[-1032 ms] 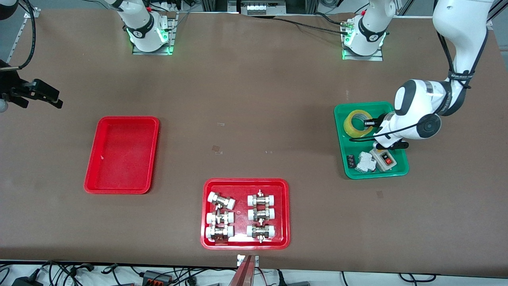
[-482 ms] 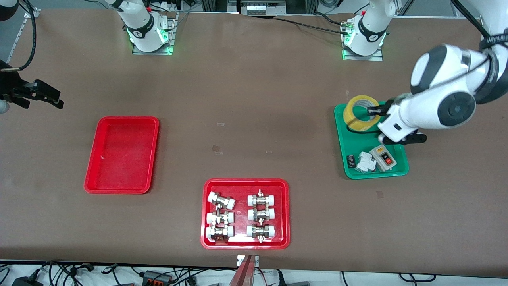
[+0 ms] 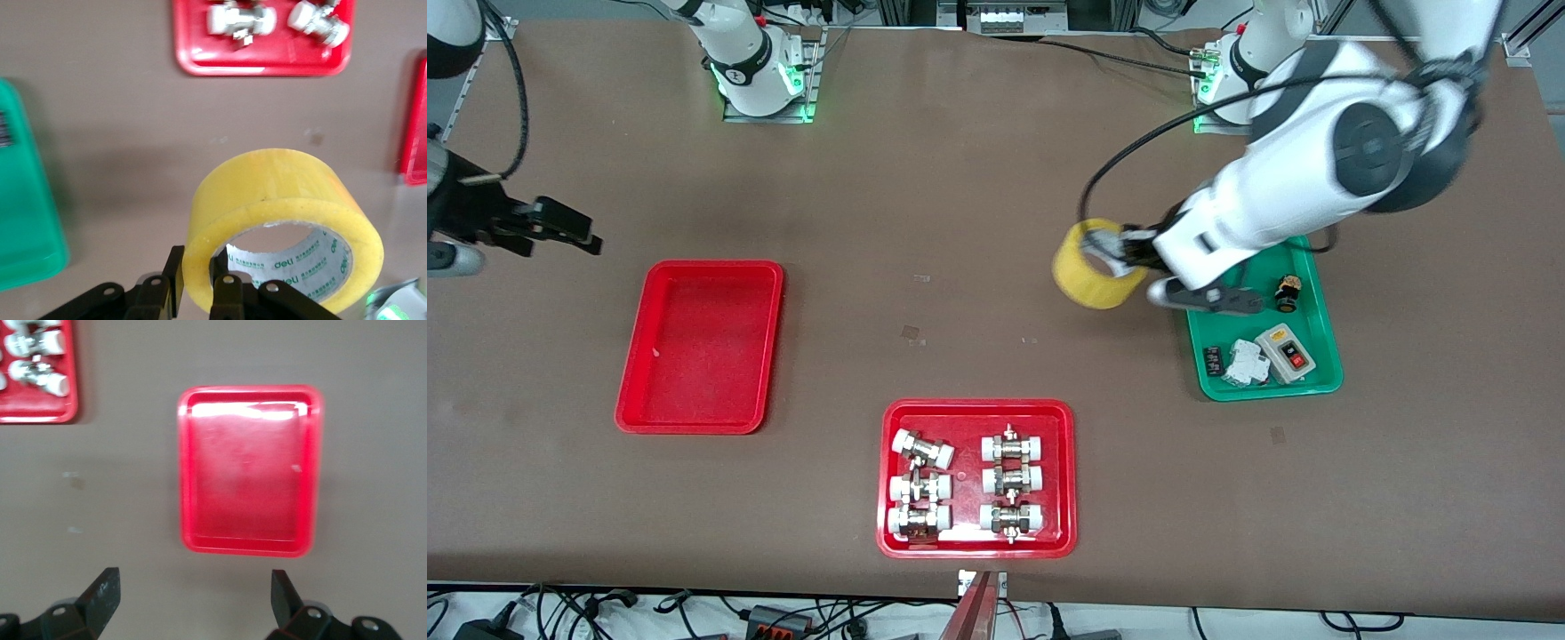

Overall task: Left arm passes tape to right arm into tray
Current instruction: 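Carry the tape with the left gripper while the right gripper approaches it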

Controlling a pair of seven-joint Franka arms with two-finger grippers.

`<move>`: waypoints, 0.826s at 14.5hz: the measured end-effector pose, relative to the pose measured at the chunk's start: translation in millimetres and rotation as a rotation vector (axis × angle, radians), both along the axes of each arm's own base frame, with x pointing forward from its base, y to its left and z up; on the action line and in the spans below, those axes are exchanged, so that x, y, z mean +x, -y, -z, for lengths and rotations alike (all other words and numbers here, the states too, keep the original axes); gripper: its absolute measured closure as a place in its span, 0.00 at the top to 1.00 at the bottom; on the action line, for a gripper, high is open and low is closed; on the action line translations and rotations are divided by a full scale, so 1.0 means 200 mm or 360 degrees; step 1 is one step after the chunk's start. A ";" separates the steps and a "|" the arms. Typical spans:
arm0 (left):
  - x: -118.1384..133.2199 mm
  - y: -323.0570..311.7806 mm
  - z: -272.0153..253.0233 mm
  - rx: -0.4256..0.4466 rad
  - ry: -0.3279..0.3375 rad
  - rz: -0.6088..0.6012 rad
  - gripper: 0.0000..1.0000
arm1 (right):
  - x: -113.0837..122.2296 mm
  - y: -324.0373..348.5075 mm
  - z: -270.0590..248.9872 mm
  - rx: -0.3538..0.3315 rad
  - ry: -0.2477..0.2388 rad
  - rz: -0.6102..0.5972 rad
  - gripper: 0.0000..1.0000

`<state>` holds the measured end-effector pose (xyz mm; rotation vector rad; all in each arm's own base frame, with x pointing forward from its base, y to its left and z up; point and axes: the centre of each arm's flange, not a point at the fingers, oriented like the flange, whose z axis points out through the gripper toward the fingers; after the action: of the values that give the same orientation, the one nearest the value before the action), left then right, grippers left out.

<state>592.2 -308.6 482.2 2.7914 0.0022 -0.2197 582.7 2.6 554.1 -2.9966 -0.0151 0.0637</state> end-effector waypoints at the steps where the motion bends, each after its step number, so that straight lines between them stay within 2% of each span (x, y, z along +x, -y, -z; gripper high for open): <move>1: 0.03 0.07 0.08 -0.0040 0.0002 -0.0023 0.21 | 0.02 -0.07 0.05 0.0074 -0.0027 -0.0013 1.00; 4: 0.09 0.22 0.30 -0.0128 -0.0009 -0.0062 0.21 | 0.07 -0.30 0.21 0.0321 -0.0129 -0.0045 1.00; 7: 0.10 0.35 0.45 -0.0187 -0.0007 -0.0079 0.21 | 0.12 -0.58 0.40 0.0550 -0.0231 -0.0092 1.00; 9: 0.09 0.40 0.49 -0.0200 -0.0014 -0.0109 0.21 | 0.17 -0.82 0.49 0.0621 -0.0257 -0.0166 1.00; 12: 0.08 0.55 0.53 -0.0298 0.0091 -0.0187 0.21 | 0.27 -1.14 0.60 0.0773 -0.0224 -0.0252 1.00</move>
<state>608.0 -417.8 375.8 2.5996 0.1252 -0.1051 636.3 231.1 433.2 -2.4942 -0.2192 0.2495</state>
